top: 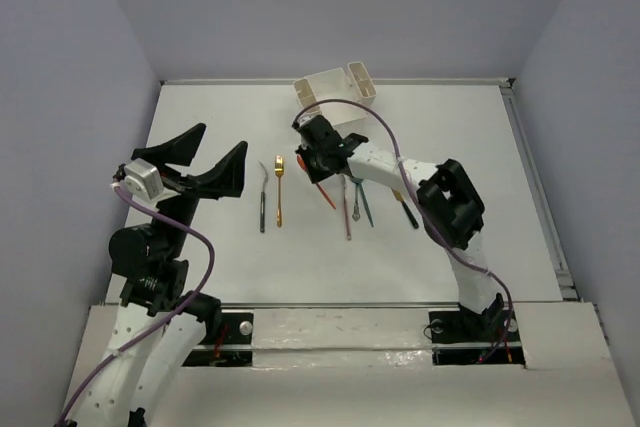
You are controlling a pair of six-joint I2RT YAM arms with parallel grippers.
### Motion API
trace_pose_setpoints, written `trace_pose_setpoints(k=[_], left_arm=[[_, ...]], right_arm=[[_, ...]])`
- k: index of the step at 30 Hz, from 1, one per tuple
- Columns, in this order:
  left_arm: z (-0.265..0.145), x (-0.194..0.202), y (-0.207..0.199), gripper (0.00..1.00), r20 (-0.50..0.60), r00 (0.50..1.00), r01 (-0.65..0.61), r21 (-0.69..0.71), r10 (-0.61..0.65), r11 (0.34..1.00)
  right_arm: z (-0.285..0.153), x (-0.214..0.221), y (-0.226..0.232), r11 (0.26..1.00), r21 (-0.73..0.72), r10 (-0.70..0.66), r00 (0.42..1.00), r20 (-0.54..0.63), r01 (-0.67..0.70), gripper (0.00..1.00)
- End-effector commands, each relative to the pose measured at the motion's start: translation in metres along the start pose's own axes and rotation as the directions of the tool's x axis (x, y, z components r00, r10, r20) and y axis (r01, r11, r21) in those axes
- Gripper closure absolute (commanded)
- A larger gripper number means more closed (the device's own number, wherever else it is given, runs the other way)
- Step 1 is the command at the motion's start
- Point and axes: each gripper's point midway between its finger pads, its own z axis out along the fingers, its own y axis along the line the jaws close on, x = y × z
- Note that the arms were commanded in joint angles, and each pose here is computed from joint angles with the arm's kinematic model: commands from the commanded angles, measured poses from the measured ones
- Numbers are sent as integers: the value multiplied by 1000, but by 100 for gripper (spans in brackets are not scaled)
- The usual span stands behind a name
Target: Sort the eating utensils into containers
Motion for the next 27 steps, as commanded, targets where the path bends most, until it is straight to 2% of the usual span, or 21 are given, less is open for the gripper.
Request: trace_pose_setpoints(k=[1,2,5,8,9,11,12,14,15,22,23,24,27], left_arm=[[2,-41,-10,1,110,994,-19,25,17,999],[2,-40,-10,1,109,994,-19,25,16,1000],[2,-40,-10,1,108,994,-19,26,16,999],[2,-40,-11,1,106,994,-19,28,16,999],[2,-40,-11,1,108,994,-20,29,16,999],[2,-40,-10,1,107,994,-21,25,18,999],[3,-39,-9,1,105,994,-22,23,19,1000],[4,-36,-10,1,98,995,-16,27,13,1000],[5,-35,-10,1,94,996,-15,25,12,1000],[13,-26,-4,1,69,997,-16,6,16,1000],[13,-27,-3,1,70,997,-18,4,17,1000],[13,-25,-3,1,67,998,-17,2,17,1000],[14,-24,-1,1,66,998,-20,-4,20,1000]], right_arm=[[-66,-101,-4,987,-130,134,935,328,-96,100],[-69,-101,-1,984,-151,144,929,340,-97,100],[-102,-138,-2,969,-229,192,861,472,-91,100],[-130,-172,-12,962,-257,231,768,598,-90,100],[-146,-193,-18,957,-277,257,700,666,-88,100],[-157,-211,-26,950,-301,286,633,719,-87,100],[-171,-230,-37,944,-319,310,564,765,-86,100],[-167,-244,-46,941,-327,322,524,789,-86,100],[-173,-255,-56,941,-327,327,481,813,-88,100],[-154,-308,-71,955,-295,284,392,875,-34,100],[-165,-322,-76,956,-293,282,354,891,-25,100],[-143,-320,-82,956,-290,281,372,885,-34,100],[-131,-330,-83,960,-281,271,346,898,-23,100]])
